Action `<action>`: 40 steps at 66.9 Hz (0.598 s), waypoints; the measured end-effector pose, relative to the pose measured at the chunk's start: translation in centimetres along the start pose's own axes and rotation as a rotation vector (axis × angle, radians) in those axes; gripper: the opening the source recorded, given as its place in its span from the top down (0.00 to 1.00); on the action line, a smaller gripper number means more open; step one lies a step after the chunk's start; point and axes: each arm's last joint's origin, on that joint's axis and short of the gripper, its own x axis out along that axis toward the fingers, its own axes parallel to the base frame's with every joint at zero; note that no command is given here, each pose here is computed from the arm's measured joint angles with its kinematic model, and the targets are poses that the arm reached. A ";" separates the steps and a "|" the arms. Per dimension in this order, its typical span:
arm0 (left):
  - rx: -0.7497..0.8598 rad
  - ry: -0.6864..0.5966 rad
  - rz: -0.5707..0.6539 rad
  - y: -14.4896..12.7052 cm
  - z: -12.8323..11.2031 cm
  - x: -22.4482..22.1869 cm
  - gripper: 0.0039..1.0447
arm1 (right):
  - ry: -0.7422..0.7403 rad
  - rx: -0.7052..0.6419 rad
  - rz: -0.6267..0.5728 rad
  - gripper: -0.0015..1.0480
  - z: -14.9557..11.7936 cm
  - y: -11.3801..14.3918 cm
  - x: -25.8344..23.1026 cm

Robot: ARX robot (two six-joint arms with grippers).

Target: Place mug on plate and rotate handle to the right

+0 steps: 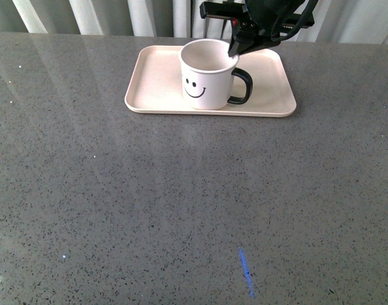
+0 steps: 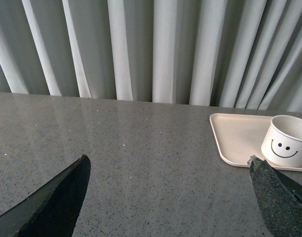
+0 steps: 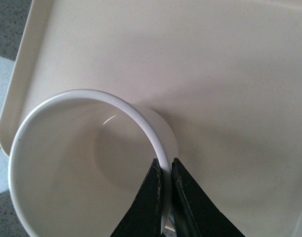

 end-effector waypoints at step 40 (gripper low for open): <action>0.000 0.000 0.000 0.0 0.0 0.0 0.09 | -0.009 -0.255 0.144 0.98 3.7 -3.9 -2.7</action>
